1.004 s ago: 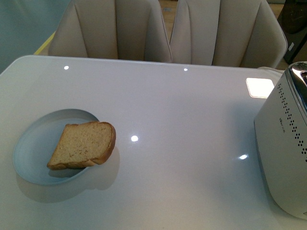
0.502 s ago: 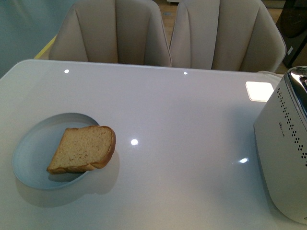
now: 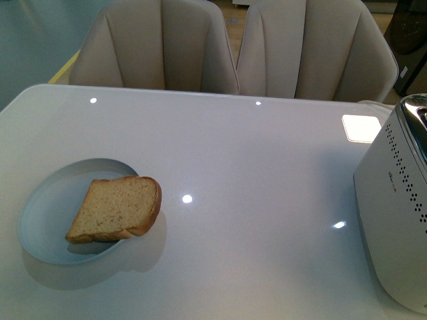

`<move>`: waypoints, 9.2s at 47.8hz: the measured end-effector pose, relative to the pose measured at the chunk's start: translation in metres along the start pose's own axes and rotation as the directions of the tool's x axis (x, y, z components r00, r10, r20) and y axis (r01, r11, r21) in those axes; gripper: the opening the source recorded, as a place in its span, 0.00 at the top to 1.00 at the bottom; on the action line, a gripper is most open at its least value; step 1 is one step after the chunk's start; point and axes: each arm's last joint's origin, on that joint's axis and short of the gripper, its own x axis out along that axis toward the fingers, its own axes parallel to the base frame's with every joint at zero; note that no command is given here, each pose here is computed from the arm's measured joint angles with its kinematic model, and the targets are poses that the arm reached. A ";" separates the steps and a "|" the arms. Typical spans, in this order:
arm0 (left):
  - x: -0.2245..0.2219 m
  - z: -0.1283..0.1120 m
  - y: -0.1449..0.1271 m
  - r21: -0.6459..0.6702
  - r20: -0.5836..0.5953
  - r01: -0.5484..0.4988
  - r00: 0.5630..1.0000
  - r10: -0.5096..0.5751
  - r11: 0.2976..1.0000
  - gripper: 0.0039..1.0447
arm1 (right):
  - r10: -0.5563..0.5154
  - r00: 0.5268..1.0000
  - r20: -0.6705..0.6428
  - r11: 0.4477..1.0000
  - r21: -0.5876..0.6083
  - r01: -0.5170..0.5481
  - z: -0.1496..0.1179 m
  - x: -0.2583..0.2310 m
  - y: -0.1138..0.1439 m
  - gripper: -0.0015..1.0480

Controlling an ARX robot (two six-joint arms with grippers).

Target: Left arm holds plate, right arm toasts bread

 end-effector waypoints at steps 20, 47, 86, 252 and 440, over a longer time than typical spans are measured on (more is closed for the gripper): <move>0.089 0.057 0.055 0.148 0.013 -0.147 0.989 0.147 0.978 0.07 | 0.000 1.000 0.000 1.000 0.000 0.000 0.000 0.000 0.000 0.08; 0.205 0.051 0.125 0.266 -0.114 -0.243 0.953 0.280 0.933 0.07 | 0.000 1.000 0.000 1.000 0.000 0.000 0.000 0.000 0.000 0.08; 0.245 0.028 0.143 0.286 -0.197 -0.221 0.939 0.283 0.932 0.84 | 0.000 1.000 0.000 1.000 0.000 0.000 0.000 0.000 0.000 0.08; 0.146 0.087 -0.151 -0.210 -0.180 0.126 0.970 -0.165 0.969 0.97 | 0.000 1.000 0.000 1.000 0.000 0.000 0.000 0.000 0.000 0.08; 0.146 0.086 -0.152 -0.216 -0.181 0.125 0.969 -0.166 0.968 0.97 | -0.144 0.913 -0.382 0.990 -0.053 0.134 0.074 0.081 -0.020 0.97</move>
